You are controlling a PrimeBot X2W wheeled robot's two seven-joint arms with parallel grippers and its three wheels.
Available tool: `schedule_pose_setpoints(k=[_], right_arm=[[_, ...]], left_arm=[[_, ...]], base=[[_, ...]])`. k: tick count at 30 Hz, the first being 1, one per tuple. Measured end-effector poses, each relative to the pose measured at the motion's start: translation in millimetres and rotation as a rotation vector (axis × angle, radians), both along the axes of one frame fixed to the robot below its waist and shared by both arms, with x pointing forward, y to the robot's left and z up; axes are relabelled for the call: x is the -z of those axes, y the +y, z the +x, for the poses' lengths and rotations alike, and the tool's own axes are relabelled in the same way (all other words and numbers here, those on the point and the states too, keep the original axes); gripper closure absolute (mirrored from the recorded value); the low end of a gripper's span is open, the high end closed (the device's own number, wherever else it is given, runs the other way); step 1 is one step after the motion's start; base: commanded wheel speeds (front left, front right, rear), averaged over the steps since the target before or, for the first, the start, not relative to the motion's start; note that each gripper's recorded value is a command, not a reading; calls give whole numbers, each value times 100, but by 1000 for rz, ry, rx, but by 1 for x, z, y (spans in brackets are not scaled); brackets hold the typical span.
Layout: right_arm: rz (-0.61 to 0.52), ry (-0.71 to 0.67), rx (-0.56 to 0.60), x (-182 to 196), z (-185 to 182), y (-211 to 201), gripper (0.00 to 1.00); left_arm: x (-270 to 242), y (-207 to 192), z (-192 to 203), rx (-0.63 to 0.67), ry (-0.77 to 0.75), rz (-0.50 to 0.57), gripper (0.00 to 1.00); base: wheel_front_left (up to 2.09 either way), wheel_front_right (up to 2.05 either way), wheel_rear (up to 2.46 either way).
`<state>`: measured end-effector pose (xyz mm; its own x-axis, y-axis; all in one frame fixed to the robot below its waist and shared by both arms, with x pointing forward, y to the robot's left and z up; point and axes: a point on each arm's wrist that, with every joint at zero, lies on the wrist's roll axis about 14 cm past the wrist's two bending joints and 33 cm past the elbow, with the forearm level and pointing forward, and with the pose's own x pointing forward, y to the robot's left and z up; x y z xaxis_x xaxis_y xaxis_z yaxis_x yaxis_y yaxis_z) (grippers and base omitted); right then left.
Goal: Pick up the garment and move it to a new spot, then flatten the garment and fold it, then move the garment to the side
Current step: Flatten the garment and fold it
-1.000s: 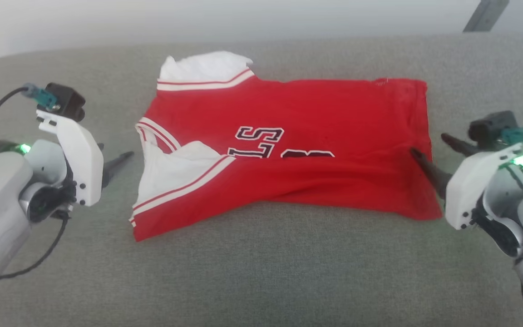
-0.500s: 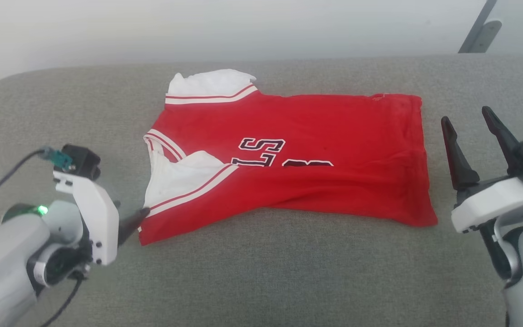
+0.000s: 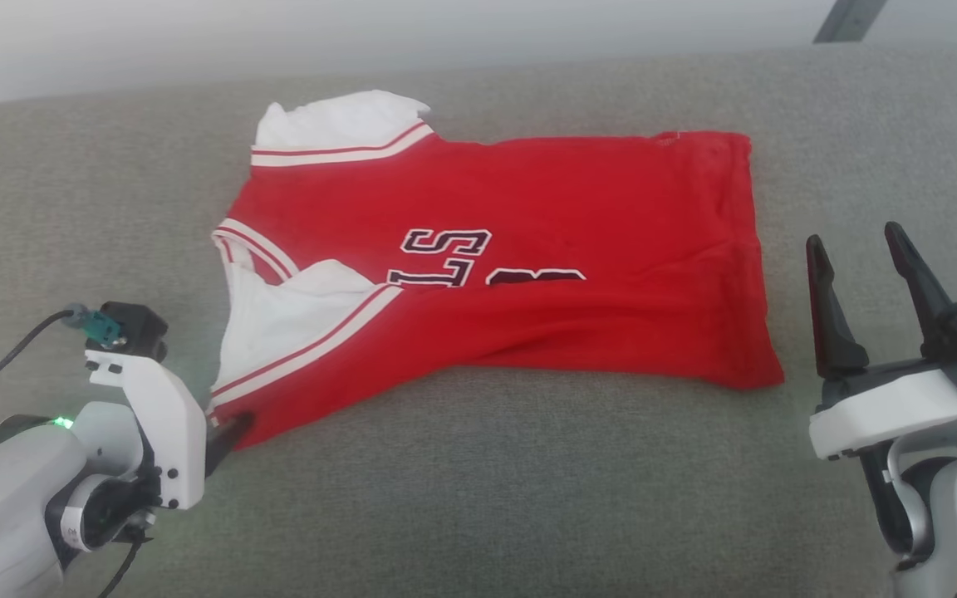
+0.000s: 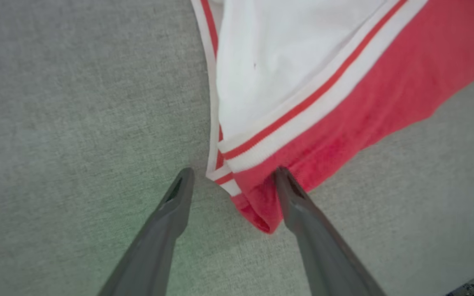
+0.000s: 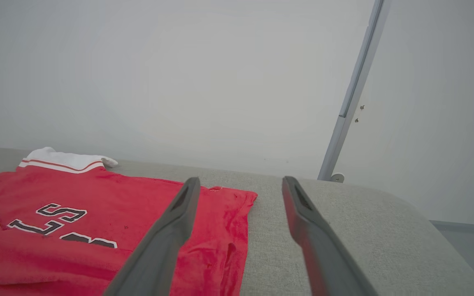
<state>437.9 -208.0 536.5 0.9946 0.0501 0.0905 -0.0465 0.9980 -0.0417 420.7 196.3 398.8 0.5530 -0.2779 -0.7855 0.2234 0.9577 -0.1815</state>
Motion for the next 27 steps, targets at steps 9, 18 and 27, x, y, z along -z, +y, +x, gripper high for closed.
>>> schedule_pose_setpoints(k=[9,18,27], right_arm=[[-2,61,41,19,-7,-10,0],[77,297,10,61,-17,0,0],[93,604,-26,107,-23,0,0]], left_arm=[[29,-1,11,-53,81,-35,7],[29,-5,9,-47,92,-68,100],[25,-9,4,-36,76,-74,100]], base=[[0,0,0],[0,0,0],[0,0,0]])
